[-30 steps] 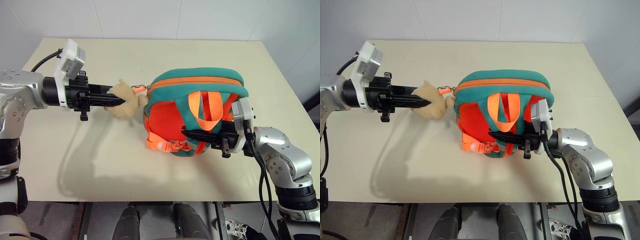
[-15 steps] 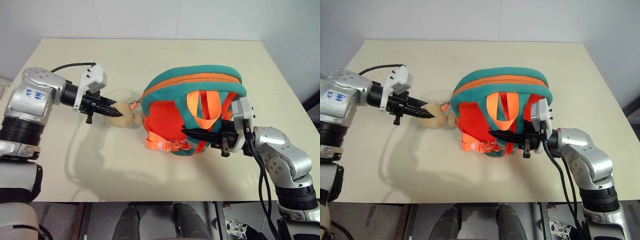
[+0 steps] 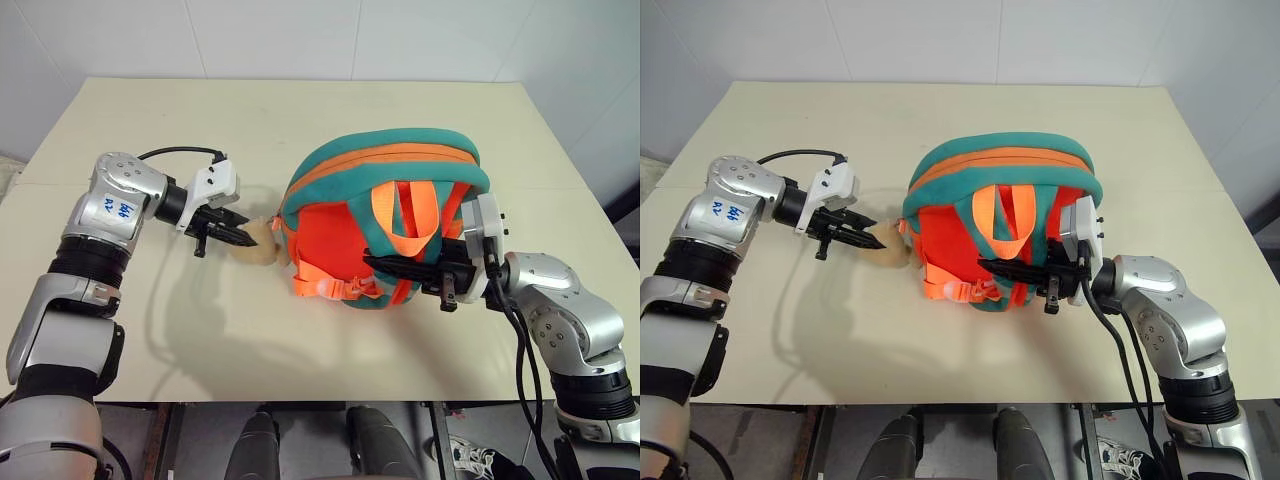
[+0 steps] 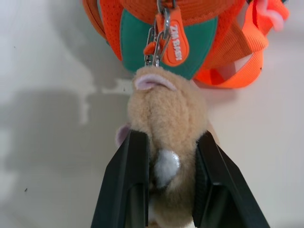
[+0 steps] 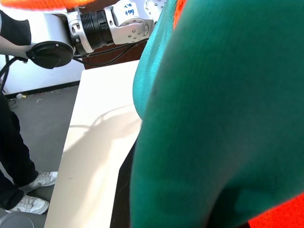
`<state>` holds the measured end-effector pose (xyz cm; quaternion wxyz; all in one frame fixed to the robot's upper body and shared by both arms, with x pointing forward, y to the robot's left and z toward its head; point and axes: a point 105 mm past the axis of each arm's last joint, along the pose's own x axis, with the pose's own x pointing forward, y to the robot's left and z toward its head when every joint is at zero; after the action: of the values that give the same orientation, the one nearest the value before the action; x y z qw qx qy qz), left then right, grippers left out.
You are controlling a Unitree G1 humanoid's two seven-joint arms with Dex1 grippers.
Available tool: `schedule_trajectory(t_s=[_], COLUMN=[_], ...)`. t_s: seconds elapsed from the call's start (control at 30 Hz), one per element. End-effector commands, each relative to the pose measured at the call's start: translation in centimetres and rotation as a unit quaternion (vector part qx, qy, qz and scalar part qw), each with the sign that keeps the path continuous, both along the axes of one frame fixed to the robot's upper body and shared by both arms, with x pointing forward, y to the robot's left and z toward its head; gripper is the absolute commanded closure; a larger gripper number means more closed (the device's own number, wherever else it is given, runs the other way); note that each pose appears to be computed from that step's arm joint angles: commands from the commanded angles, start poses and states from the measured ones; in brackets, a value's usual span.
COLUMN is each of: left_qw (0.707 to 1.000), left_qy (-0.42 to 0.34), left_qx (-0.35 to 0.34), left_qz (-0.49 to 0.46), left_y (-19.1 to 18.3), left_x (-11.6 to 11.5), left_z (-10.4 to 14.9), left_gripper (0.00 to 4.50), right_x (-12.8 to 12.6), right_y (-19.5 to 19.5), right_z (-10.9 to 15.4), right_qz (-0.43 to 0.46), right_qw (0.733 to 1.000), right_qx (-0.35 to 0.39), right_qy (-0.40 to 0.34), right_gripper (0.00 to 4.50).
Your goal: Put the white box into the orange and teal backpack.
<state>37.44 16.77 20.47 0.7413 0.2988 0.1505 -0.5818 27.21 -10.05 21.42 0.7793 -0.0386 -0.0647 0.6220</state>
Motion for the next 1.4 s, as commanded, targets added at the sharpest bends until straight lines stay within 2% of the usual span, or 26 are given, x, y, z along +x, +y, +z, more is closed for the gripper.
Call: schedule_trajectory(t_s=[0.03,0.1,0.13,0.2,0.27,0.47,0.5,0.57,0.8,1.0,1.07,1.23,1.4], left_qw=[0.994,0.992,0.991,0.99,0.989,0.978,0.977,0.974,0.965,0.951,0.948,0.947,0.946], left_qy=[-0.051,-0.058,-0.06,-0.058,-0.056,-0.101,-0.102,-0.11,-0.129,-0.147,-0.15,-0.159,-0.15], left_qx=[-0.094,-0.116,-0.122,-0.129,-0.134,-0.18,-0.185,-0.199,-0.227,-0.269,-0.278,-0.277,-0.28], left_qz=[0.003,-0.007,-0.002,0.009,0.016,0.037,0.036,0.023,0.024,0.039,0.041,0.046,0.065], left_y=[0.1,0.2,0.4,1.0,1.5,3.8,3.9,4.4,7.3,10.2,10.9,11.2,12.0], left_x=[-0.2,-0.9,-1.1,-1.7,-2.3,-4.2,-4.4,-5.2,-7.0,-8.9,-9.4,-8.8,-9.9], left_z=[3.1,3.9,4.1,4.2,4.2,5.2,5.3,5.4,5.2,5.7,5.5,5.2,4.3], left_gripper=[3.83,3.83,3.48,2.79,2.16,0.23,0.0,0.0,0.0,0.0,0.0,0.0,0.0], right_x=[-0.2,-0.2,-0.3,-0.3,-0.4,-0.3,-0.3,-0.2,-0.5,-1.0,-0.8,1.0,1.1], right_y=[-0.2,-0.3,-0.4,-0.7,-1.0,-2.0,-2.1,-2.8,-6.9,-13.7,-15.5,-17.8,-18.8], right_z=[0.8,0.5,0.4,0.4,0.4,1.3,1.4,1.5,1.7,2.0,2.9,4.5,4.2], right_qz=[-0.003,-0.002,0.0,-0.001,0.002,-0.007,-0.008,-0.019,-0.081,-0.189,-0.23,-0.279,-0.297], right_qw=[0.999,0.999,0.998,0.998,0.997,0.997,0.997,0.996,0.987,0.96,0.955,0.948,0.946], right_qx=[-0.028,-0.047,-0.054,-0.064,-0.073,-0.076,-0.077,-0.083,-0.134,-0.202,-0.184,-0.135,-0.117], right_qy=[-0.022,-0.014,-0.012,-0.008,-0.007,-0.021,-0.022,-0.025,-0.03,-0.029,-0.043,-0.071,-0.054], right_gripper=[4.5,4.5,4.5,3.72,3.15,1.14,0.75,0.06,0.02,0.02,0.02,0.02,0.02])
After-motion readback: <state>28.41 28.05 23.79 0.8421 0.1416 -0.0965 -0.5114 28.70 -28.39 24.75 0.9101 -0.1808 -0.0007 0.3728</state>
